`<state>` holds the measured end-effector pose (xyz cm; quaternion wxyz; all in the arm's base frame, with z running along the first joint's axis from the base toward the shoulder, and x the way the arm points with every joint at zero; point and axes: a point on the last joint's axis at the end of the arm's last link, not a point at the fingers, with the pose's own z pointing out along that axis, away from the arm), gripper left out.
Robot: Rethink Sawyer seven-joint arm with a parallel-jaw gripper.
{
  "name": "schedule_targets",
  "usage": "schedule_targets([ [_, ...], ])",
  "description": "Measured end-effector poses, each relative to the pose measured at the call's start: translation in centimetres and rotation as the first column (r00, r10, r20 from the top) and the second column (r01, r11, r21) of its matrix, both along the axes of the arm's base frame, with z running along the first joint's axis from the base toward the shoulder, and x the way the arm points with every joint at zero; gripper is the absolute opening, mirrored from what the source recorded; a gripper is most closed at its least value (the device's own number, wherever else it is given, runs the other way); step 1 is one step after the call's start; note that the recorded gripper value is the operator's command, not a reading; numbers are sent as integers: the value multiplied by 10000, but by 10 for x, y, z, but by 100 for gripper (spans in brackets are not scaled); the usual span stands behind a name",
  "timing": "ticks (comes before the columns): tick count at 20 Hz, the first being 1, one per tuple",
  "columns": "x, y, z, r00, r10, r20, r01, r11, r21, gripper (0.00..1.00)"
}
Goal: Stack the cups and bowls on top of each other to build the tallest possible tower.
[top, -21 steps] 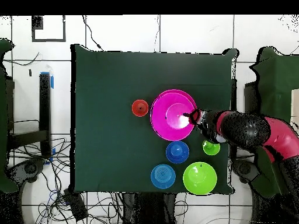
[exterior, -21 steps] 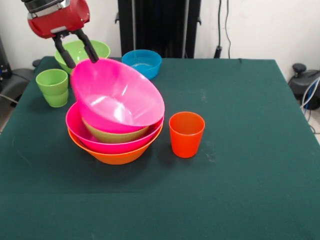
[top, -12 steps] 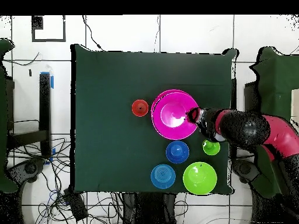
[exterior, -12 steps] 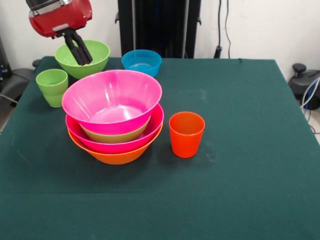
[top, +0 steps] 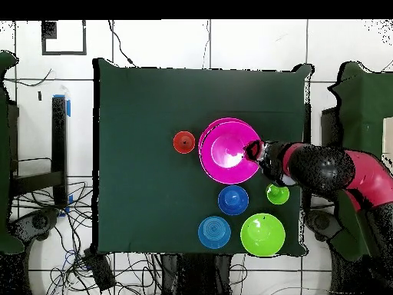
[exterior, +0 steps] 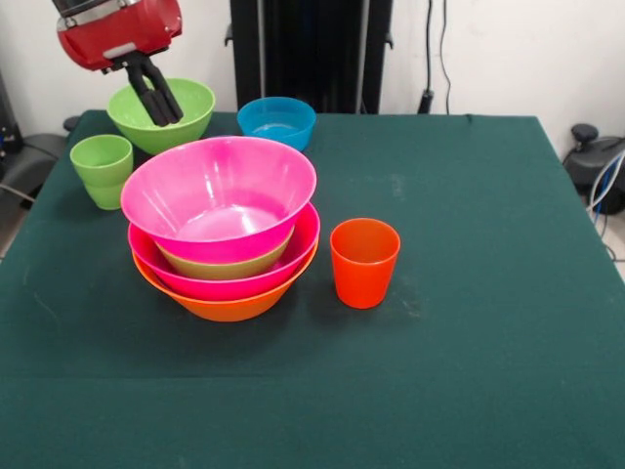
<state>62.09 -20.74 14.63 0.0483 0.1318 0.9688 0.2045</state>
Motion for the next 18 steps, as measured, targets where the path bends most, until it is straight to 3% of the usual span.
schedule_targets([
  [6,0,0,3,10000,34,32,-33,10000,-54,0],
  [13,-10,10,17,9992,375,137,-366,9975,-606,0],
  [18,-17,34,25,9954,756,592,-683,9908,-1166,0],
])
